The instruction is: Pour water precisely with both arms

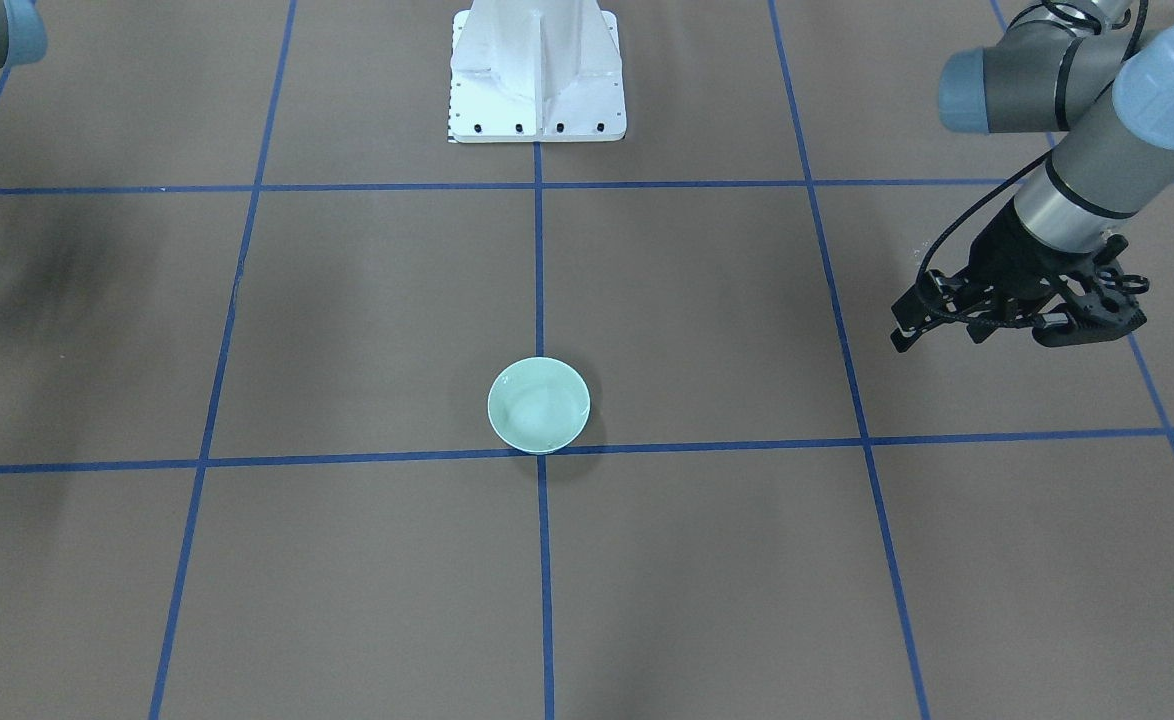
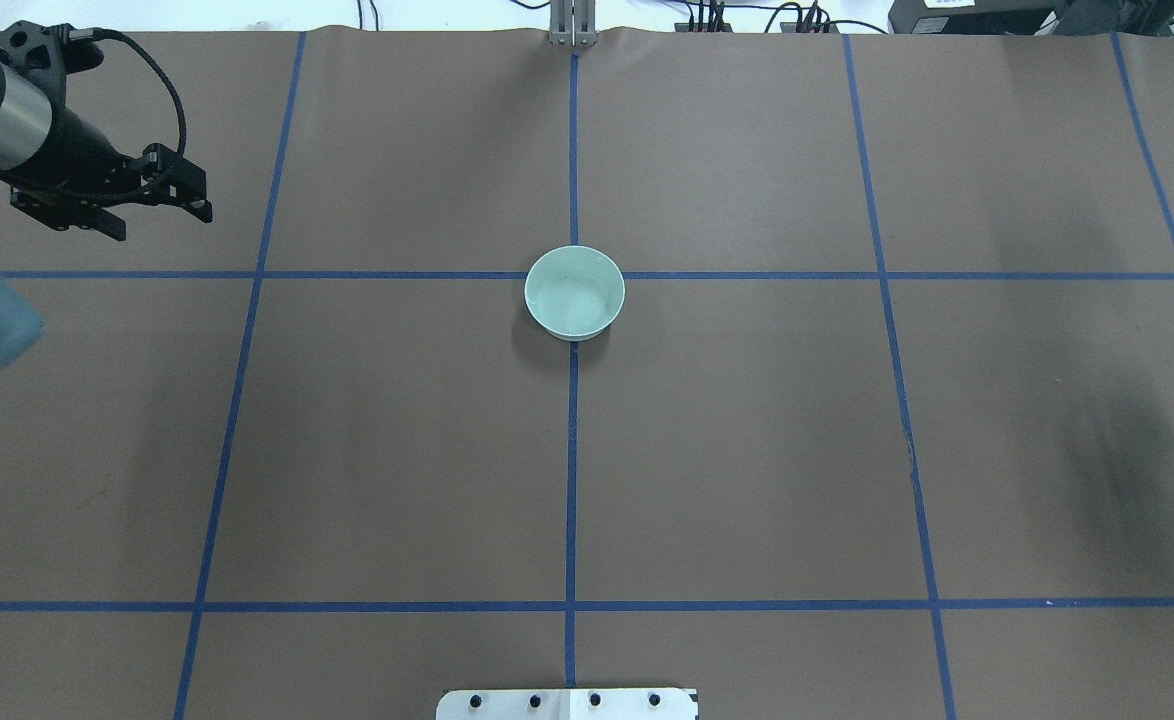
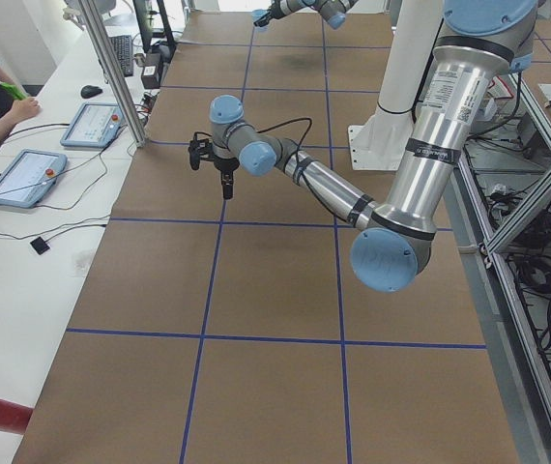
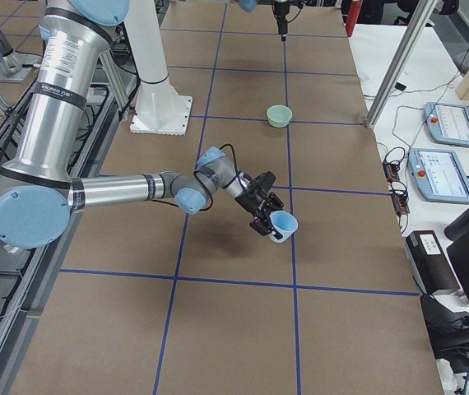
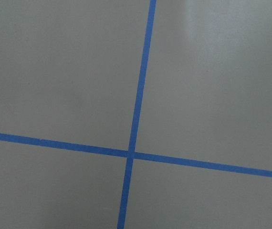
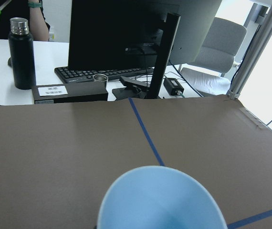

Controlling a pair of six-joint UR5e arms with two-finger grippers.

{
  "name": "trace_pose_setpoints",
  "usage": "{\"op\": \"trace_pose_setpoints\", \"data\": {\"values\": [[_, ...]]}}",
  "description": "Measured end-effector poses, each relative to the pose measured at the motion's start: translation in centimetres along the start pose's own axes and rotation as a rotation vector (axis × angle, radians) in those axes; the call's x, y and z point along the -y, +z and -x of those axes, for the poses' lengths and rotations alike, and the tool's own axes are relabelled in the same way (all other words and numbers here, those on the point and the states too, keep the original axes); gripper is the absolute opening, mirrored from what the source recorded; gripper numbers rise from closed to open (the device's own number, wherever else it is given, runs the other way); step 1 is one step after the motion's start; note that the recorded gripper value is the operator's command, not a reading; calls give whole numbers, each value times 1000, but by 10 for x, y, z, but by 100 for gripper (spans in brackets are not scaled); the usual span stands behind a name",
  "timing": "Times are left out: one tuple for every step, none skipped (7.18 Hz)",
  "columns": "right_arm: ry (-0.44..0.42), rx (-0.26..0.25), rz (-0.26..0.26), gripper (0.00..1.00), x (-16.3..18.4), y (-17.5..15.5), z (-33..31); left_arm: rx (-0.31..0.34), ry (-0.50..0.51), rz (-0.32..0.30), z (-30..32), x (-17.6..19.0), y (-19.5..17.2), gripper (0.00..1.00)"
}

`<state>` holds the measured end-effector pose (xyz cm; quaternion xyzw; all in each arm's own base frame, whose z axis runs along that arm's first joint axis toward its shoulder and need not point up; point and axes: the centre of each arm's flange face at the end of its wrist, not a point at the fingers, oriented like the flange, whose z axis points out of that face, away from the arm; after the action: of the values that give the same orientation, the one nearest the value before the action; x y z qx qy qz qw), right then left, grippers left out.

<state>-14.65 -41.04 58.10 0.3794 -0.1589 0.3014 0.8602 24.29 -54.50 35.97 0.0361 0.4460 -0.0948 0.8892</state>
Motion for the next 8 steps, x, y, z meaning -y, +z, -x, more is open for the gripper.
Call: {"op": "trace_pose_setpoints", "data": {"values": [[6, 5, 9, 0, -10, 3, 0, 0, 0, 0, 0, 0, 0, 100], [-1, 11, 28, 0, -22, 4, 2, 0, 0, -1, 0, 0, 0, 100], [-16, 5, 50, 0, -38, 10, 0, 1, 0, -1, 0, 0, 0, 100], [-29, -13, 61, 0, -56, 19, -6, 1, 1, -1, 0, 0, 0, 100], [-39, -18, 61, 0, -69, 23, -7, 1, 1, 0, 0, 0, 1, 100], [-46, -17, 62, 0, -77, 23, -6, 1, 1, 0, 0, 0, 1, 100], [-54, -14, 66, 0, -82, 22, -6, 2, 1, 1, 0, 0, 1, 100], [-67, -13, 72, 0, -88, 21, -7, 2, 1, 1, 1, 0, 1, 100]]}}
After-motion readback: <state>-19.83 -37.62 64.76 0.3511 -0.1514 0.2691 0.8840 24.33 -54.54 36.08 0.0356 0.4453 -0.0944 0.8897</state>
